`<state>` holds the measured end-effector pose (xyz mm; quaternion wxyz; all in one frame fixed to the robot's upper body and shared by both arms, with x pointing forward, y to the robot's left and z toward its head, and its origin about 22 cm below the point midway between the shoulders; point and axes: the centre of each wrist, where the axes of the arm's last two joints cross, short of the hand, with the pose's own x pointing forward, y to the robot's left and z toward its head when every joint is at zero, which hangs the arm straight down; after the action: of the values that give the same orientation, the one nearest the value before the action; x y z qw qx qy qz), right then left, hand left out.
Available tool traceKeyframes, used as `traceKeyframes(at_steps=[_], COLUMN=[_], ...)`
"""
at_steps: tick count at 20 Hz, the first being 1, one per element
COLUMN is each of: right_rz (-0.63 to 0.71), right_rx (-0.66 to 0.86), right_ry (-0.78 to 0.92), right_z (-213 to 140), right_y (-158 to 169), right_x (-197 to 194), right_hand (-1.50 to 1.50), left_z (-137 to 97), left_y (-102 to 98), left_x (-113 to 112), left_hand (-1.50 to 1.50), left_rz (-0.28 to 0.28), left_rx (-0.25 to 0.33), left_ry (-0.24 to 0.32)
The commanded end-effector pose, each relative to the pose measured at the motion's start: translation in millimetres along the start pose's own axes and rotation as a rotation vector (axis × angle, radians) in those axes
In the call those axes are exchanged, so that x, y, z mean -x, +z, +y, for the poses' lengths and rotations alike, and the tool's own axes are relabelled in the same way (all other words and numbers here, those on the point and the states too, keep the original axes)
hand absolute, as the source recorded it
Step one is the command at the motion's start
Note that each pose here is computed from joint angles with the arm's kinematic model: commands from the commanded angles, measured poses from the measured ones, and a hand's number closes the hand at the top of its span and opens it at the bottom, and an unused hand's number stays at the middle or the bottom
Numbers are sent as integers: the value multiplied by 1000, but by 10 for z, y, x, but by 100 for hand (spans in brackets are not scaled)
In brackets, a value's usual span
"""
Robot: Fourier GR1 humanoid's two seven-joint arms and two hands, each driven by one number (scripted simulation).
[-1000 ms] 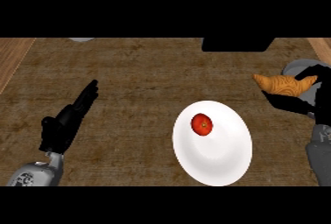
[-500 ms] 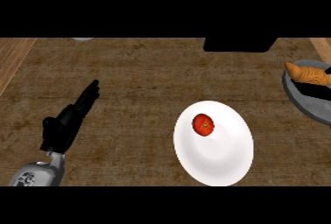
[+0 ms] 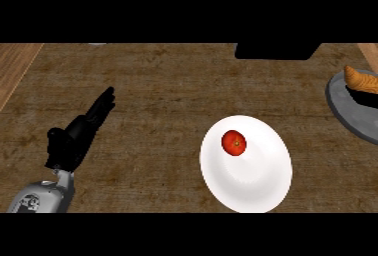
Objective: Pick the croissant from the plate and place it in the pan
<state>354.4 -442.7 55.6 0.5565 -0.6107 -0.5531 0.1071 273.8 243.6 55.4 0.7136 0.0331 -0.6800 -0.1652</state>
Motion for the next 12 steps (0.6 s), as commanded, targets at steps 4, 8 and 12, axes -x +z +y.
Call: traceKeyframes(at_steps=[4,8,12], right_rz=[2,292,249], right_rx=[21,-226,-223], right_ry=[14,85,-40], right_z=[-207,-149,-178], right_y=[-162,-109,-89], right_x=[285,362,440], right_hand=[150,-150,-150], left_z=[138,-64,-42], left_y=[-74,-21,-82], left_x=[-26,-56,-83], left_hand=[0,0,0], left_rz=[-1,-15,-30], left_rx=[16,33,19], left_ry=[-9,-13,-2])
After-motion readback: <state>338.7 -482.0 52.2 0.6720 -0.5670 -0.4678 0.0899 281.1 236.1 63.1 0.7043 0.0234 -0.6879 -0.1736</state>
